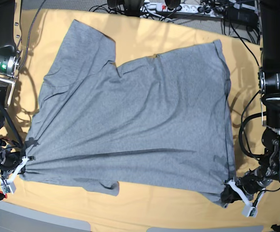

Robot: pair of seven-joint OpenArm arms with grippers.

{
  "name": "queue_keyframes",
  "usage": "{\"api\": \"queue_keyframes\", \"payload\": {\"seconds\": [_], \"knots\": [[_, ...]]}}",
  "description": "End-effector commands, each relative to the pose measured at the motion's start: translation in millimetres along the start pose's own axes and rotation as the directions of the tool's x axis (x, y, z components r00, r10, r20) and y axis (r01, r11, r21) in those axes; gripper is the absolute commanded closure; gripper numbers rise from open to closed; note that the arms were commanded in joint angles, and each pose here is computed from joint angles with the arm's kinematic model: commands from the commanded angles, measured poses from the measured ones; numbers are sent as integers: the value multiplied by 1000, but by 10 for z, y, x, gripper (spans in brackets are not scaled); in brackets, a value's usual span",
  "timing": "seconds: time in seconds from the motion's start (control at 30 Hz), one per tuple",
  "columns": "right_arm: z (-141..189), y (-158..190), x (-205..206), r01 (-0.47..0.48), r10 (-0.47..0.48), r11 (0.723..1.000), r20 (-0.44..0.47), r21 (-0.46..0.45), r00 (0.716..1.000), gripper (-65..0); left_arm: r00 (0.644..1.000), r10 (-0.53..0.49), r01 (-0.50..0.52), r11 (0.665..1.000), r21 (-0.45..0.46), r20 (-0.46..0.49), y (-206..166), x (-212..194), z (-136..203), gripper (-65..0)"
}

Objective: Layout the t-shirt on the table in an organized manner, then fold the t-shirt properly
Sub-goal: 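Grasp the opposite hem corner with the right gripper and stretch the hem taut, then release the hem and move both grippers to the shirt's shoulder corners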

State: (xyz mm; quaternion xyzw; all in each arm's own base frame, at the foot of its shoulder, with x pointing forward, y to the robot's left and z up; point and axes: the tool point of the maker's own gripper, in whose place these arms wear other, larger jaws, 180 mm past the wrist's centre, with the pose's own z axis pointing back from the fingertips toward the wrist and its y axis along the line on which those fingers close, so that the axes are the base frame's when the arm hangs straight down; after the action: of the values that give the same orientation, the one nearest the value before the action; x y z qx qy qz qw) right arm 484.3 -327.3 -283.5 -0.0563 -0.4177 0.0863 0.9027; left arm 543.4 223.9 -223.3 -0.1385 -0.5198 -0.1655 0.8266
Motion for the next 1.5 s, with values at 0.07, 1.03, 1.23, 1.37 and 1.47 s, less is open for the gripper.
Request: {"api": "queue_keyframes", "payload": {"seconds": [0.07, 1.03, 1.23, 1.37, 1.47], "knots": [[116, -167, 310, 6, -4, 999, 84, -35, 996, 0, 994, -20, 19, 1000, 11, 106, 18, 466, 47, 0], [941, 522, -240, -1, 31, 878, -55, 478, 998, 0, 953, 83, -181, 927, -329, -290, -450, 104, 499, 0], [931, 622, -521, 40, 16, 859, -105, 510, 994, 0, 926, 98, -238, 901, -363, -365, -563, -199, 525, 0], [985, 733, -540, 72, -27, 821, -87, 566, 996, 0, 913, 118, -270, 893, -361, -390, -576, -381, 538, 0], [1064, 775, -509, 98, -81, 790, -55, 605, 995, 0, 906, 148, -302, 883, -359, -396, -549, -488, 591, 0]]}}
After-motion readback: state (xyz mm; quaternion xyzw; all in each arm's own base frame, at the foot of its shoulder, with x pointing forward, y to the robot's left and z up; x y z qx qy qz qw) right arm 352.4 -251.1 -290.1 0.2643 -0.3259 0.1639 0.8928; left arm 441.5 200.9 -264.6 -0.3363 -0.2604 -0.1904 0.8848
